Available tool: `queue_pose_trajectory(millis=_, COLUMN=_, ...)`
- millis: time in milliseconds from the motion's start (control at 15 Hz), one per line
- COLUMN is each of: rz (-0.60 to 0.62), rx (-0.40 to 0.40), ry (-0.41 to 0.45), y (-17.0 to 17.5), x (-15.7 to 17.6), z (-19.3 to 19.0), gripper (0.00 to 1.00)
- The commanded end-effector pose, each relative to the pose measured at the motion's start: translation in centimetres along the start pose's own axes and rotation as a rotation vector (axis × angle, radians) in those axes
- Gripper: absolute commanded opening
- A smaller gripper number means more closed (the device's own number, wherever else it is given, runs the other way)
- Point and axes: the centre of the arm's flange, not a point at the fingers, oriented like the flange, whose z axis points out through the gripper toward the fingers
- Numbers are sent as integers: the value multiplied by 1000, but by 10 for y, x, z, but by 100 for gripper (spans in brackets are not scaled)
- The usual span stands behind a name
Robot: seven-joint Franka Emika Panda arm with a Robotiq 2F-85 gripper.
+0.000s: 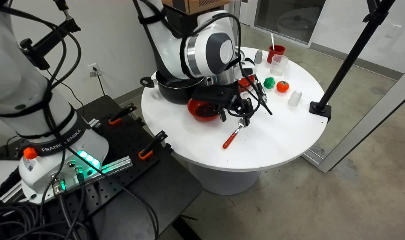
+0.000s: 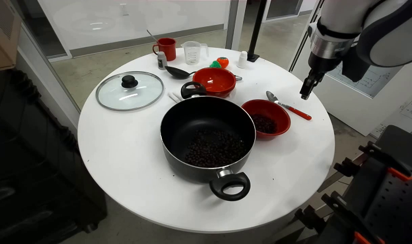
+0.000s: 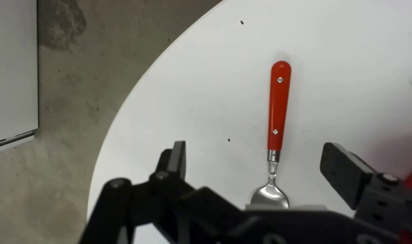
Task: Use the spoon to put some contents of the bowl in the pot
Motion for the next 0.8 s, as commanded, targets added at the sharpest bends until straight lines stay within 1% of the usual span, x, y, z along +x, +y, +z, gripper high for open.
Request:
queue_pose_trajectory(millis=0, rz=-20, rx=8, ry=-17, y=5, x=10, z=22, gripper=100)
queue_pose_trajectory(millis=200, rz=-54, rx=48, ry=-41, y=6, x=6, z=34, gripper=100)
queue_pose_trajectory(millis=467, rz=-90, rx=142, ry=-39, y=6, x=-1, z=45, gripper=100)
queue_pose_trajectory(millis=733, rz=-106, rx=194, ry=-31, y=13, x=-6, z=52, gripper=100)
